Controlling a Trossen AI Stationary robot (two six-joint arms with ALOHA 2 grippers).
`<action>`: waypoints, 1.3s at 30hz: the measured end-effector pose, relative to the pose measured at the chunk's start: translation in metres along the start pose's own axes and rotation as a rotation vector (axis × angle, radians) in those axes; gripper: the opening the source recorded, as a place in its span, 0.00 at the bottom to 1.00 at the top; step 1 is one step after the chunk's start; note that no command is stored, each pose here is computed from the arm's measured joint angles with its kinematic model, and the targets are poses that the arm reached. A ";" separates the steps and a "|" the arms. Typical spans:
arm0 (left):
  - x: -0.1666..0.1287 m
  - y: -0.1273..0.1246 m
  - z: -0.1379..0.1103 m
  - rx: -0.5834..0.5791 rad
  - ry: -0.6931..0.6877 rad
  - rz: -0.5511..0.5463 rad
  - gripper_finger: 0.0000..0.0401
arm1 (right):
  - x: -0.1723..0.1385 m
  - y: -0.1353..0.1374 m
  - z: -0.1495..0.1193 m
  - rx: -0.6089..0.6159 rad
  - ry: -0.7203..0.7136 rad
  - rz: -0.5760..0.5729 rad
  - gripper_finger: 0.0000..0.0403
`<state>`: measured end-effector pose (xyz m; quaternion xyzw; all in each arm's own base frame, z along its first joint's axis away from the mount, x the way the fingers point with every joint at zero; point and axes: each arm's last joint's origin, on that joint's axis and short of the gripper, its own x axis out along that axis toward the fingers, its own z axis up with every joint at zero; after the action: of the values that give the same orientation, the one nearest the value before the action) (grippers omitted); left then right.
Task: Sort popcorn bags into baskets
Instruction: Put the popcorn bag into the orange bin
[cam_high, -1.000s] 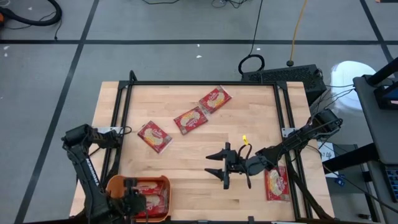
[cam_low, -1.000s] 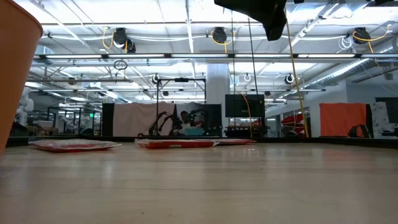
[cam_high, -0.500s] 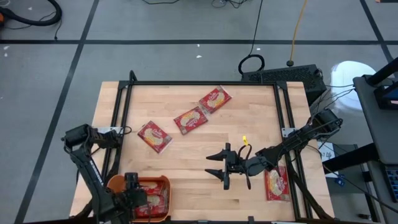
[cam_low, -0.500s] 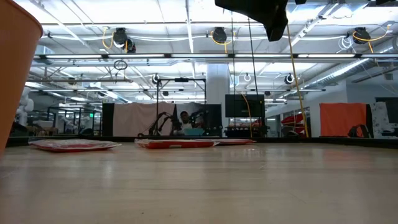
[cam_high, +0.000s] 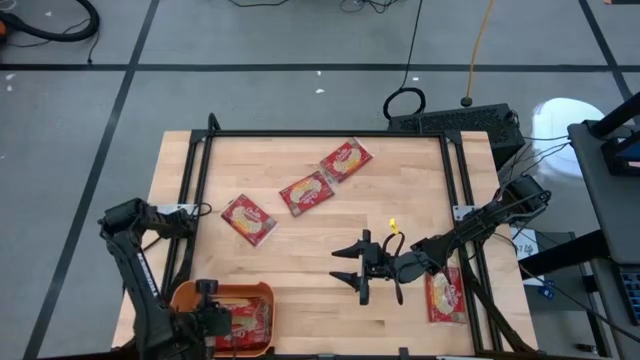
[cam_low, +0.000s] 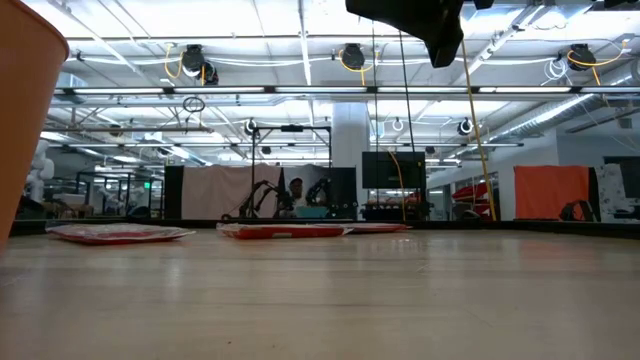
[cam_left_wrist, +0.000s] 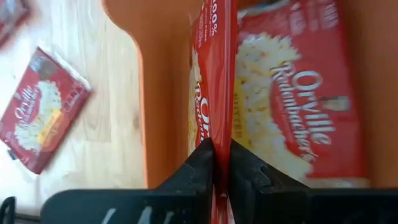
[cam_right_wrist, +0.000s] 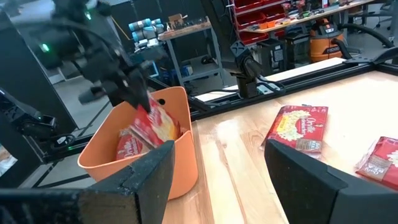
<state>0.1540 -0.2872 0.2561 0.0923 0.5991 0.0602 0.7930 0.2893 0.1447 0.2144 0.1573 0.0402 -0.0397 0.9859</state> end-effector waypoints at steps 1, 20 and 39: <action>-0.007 0.000 0.002 0.001 -0.002 -0.007 0.07 | 0.000 0.000 0.000 -0.001 0.001 0.000 0.60; -0.024 -0.032 0.001 -0.051 -0.032 -0.109 0.07 | 0.000 -0.001 -0.003 -0.019 0.027 -0.011 0.60; -0.023 -0.054 0.009 -0.089 -0.049 -0.308 0.33 | 0.000 -0.001 -0.003 -0.011 0.026 -0.010 0.60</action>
<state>0.1550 -0.3454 0.2686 -0.0346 0.5834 -0.0379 0.8106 0.2889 0.1445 0.2113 0.1523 0.0540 -0.0424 0.9859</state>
